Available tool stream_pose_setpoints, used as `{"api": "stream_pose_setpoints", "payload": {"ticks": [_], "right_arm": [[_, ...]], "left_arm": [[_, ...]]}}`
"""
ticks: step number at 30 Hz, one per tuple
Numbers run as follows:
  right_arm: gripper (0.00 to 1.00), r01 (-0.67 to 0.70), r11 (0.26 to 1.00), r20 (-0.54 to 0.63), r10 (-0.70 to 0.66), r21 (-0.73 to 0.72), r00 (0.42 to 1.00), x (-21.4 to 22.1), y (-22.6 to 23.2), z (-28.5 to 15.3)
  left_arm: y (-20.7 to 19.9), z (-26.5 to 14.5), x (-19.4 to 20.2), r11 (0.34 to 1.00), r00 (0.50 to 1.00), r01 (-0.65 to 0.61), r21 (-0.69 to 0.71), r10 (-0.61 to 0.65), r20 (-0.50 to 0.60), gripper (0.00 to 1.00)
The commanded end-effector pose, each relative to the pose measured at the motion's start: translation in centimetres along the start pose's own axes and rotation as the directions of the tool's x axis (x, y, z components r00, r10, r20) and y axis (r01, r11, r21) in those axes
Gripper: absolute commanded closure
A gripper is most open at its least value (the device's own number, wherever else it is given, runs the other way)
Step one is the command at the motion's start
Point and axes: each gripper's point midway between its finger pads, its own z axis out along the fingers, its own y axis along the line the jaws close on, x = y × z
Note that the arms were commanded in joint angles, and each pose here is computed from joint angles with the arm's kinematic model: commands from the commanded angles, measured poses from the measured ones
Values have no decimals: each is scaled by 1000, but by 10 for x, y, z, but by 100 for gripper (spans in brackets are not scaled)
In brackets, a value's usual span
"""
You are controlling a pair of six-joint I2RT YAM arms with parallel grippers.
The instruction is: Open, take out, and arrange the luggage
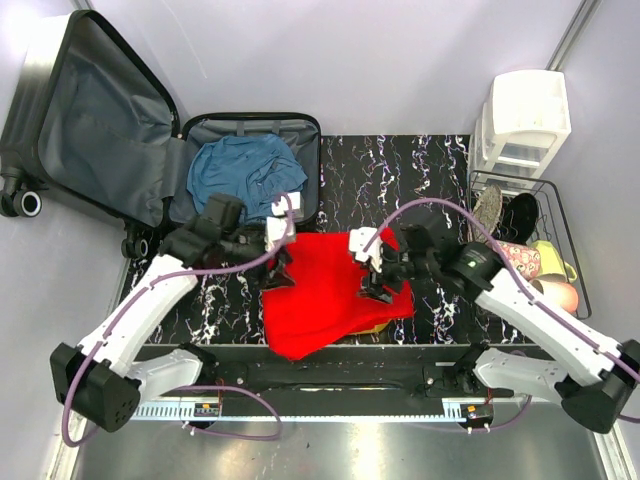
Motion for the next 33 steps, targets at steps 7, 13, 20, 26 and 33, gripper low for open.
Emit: {"api": "stream_pose_setpoints", "payload": {"ticks": [7,13,20,26,33], "right_arm": [[38,-25,999,-206,18,-30,978,97,-23,53],[31,-12,997,-219,-4,-73,976,93,-15,43],[11,7,1000,-31,-6,27,999,12,-36,16],[4,-37,990,74,27,139,997,-27,-71,7],[3,-94,969,61,82,230,995,-23,-117,5]], "left_arm": [[36,63,76,975,949,-221,-34,207,-237,28],[28,53,67,988,950,-157,0,151,-274,27],[87,-25,-75,962,1000,26,-271,-23,16,1],[232,-91,-69,771,983,155,-618,-183,17,1],[350,-82,-23,615,937,264,-743,-347,46,1]]}}
